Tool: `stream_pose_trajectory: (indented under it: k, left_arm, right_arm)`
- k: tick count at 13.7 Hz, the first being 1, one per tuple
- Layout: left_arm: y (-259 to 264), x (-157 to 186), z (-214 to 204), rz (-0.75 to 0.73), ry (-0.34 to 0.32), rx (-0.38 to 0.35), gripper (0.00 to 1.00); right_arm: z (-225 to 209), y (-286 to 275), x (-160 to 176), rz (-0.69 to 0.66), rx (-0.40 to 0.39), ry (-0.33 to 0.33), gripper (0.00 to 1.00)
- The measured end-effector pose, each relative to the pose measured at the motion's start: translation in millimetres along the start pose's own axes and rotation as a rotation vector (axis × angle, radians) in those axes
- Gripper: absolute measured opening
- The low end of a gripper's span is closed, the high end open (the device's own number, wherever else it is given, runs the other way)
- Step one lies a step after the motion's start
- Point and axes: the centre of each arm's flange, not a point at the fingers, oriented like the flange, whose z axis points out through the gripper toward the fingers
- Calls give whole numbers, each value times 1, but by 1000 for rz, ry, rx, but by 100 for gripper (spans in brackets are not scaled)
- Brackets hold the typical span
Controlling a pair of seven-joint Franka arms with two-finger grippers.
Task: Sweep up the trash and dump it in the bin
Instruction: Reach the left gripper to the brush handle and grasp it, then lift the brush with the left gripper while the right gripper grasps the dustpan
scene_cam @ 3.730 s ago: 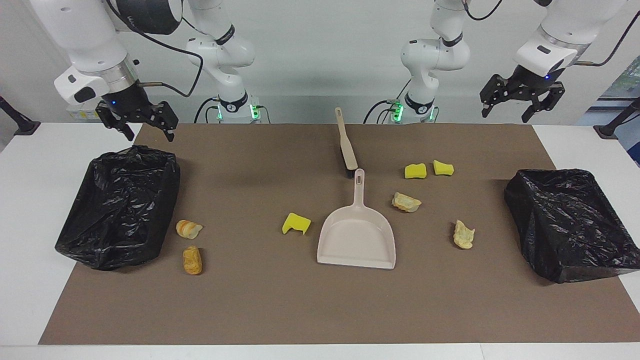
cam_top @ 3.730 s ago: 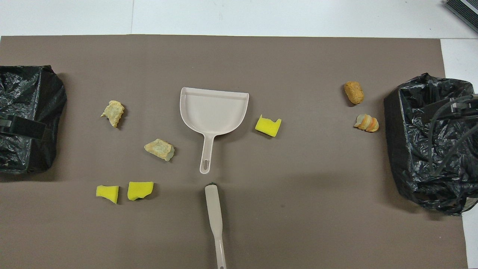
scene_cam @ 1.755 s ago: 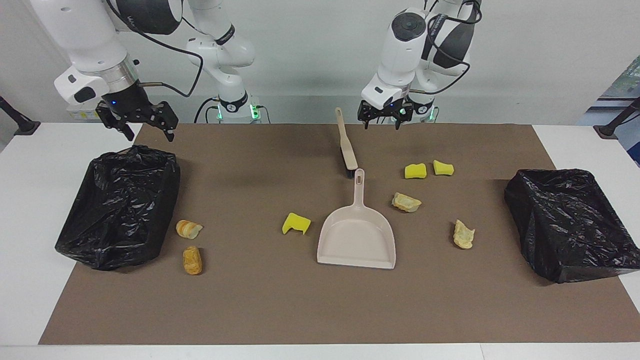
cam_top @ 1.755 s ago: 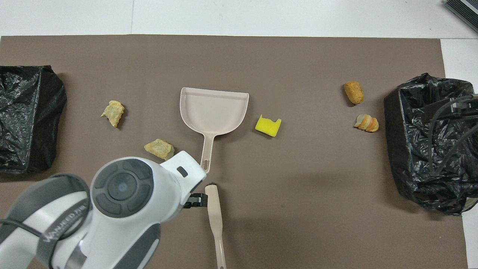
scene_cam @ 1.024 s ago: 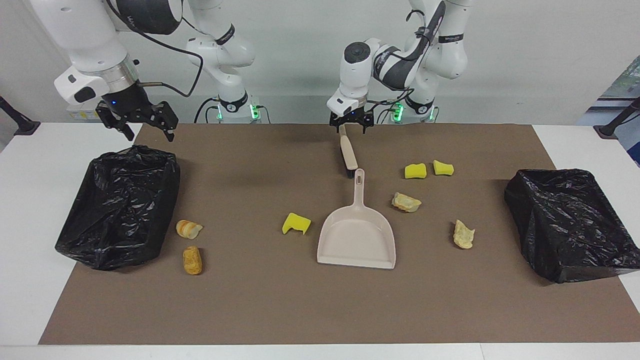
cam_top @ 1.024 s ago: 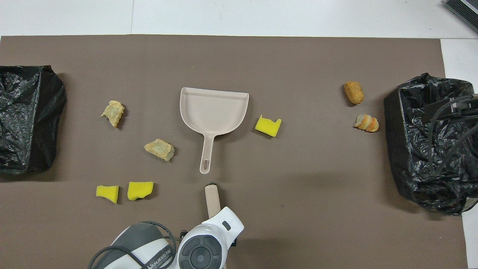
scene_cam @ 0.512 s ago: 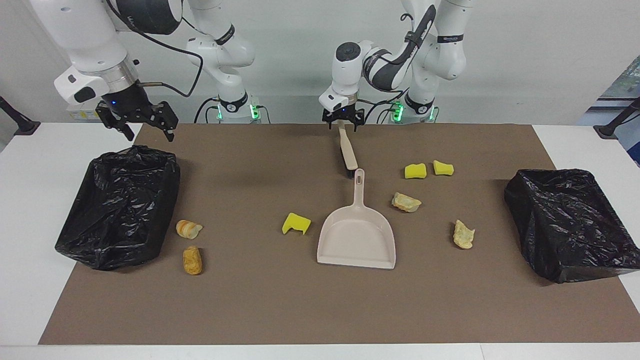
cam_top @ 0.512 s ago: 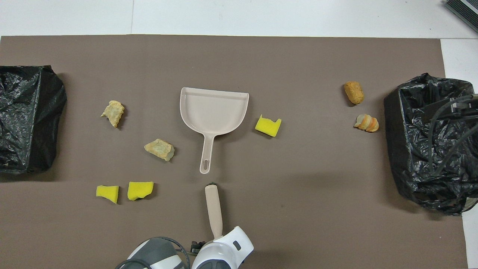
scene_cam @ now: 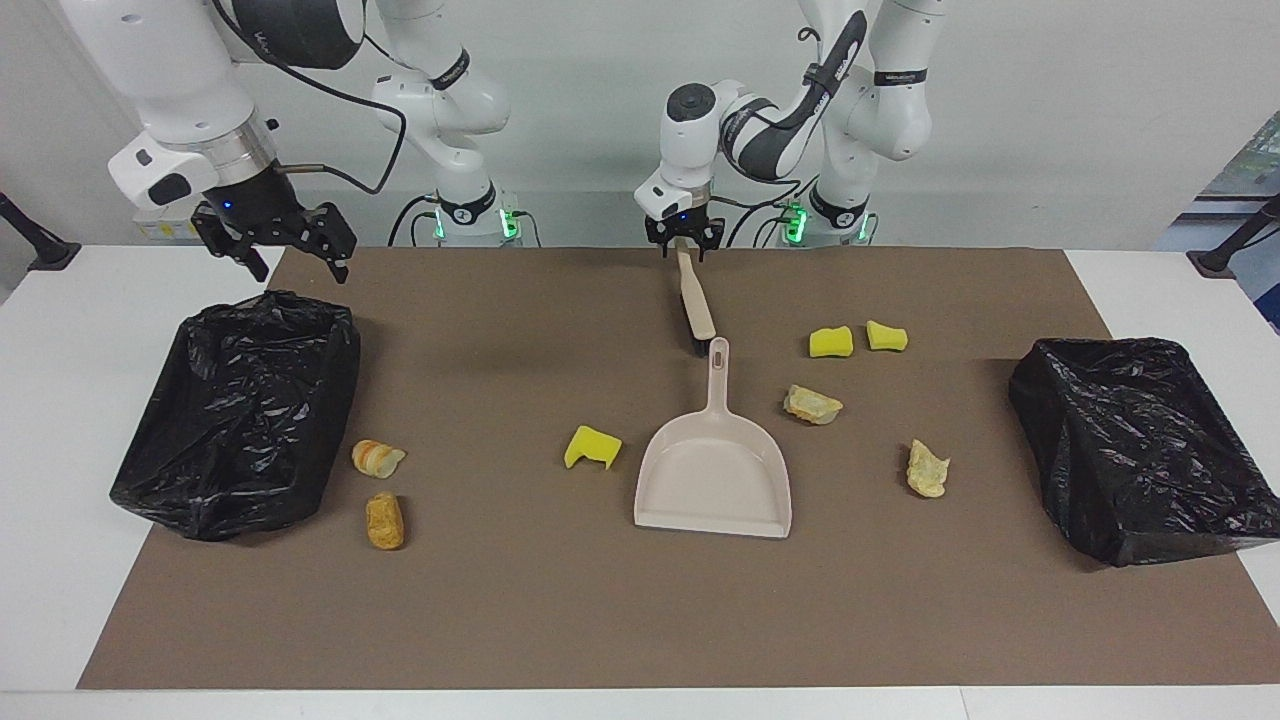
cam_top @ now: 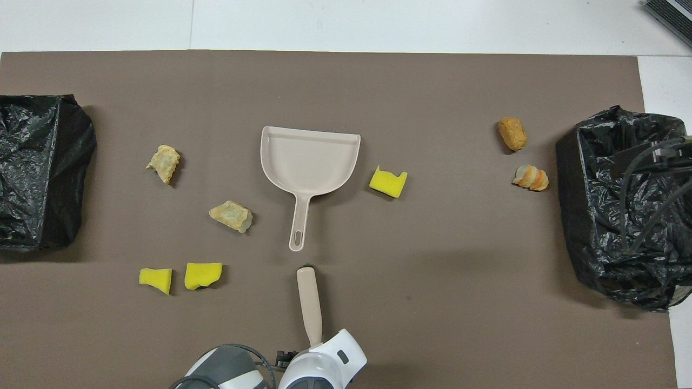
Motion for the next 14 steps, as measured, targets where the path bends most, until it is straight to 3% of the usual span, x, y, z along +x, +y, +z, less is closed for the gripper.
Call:
stream_pose_trajectory:
  k: [3, 8, 14]
  left_arm:
    - [-10, 10, -2, -9, -3, -7, 27]
    - [-55, 42, -16, 8, -67, 16, 27]
    - [-161, 98, -19, -44, -98, -21, 27]
  right_arm:
    - [0, 0, 0, 0, 0, 0, 100]
    - [0, 0, 0, 0, 0, 0, 100]
    - [-1, 3, -1, 5, 0, 0, 100]
